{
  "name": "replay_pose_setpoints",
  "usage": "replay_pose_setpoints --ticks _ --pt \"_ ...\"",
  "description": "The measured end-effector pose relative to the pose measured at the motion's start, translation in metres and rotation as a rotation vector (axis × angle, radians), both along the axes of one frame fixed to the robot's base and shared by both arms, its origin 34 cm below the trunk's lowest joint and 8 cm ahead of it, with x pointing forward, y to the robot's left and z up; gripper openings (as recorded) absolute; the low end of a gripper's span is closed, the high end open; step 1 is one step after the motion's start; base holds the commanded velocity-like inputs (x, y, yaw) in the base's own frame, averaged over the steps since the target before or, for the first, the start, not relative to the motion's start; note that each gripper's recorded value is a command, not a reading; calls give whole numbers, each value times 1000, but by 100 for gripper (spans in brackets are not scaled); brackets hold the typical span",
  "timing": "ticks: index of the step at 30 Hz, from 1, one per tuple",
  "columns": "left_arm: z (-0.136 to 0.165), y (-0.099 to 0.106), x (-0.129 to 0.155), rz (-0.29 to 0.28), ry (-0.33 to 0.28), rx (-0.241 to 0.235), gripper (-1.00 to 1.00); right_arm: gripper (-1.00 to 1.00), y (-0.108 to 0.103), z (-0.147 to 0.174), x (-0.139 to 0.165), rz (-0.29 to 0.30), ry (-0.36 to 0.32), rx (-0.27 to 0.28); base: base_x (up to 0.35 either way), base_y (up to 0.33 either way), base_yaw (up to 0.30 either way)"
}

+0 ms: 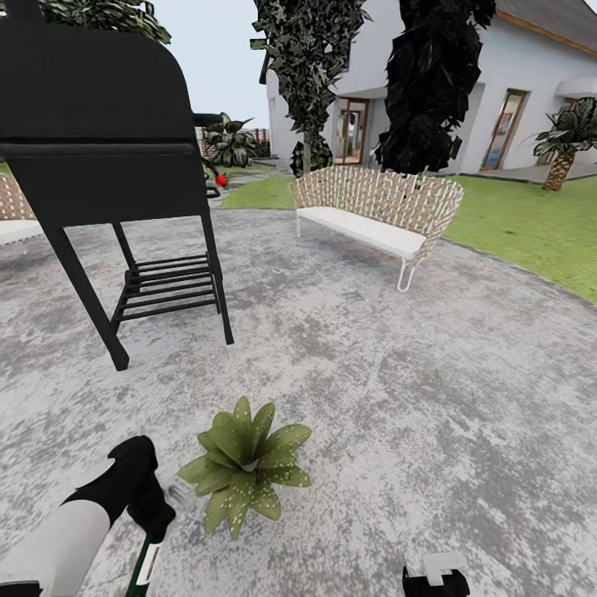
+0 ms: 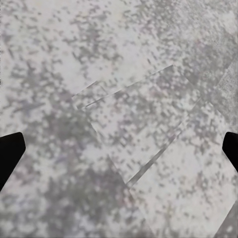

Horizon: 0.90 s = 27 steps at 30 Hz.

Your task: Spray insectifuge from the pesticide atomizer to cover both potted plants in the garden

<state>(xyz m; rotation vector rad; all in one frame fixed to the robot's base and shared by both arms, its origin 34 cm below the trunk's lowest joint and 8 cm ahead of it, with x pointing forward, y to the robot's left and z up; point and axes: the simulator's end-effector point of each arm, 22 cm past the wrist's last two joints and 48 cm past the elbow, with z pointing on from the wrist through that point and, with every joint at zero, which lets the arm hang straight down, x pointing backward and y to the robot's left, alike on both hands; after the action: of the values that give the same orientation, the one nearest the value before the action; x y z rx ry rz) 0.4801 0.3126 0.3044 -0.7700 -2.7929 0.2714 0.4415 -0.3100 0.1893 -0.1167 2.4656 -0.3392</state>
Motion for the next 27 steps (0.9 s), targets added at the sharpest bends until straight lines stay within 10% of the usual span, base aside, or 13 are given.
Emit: replay_pose_setpoints --ticks 4,10,27 --pt "-6 10 12 25 -65 44 -100 100 0 0 -1 1 1 0 0 0 0" --pt "-3 -4 30 27 -124 -13 -100 100 0 0 -1 1 2 0 0 0 0" --pt "18 0 39 -3 -94 -59 -100 100 0 0 0 0 0 0 0 0 0"
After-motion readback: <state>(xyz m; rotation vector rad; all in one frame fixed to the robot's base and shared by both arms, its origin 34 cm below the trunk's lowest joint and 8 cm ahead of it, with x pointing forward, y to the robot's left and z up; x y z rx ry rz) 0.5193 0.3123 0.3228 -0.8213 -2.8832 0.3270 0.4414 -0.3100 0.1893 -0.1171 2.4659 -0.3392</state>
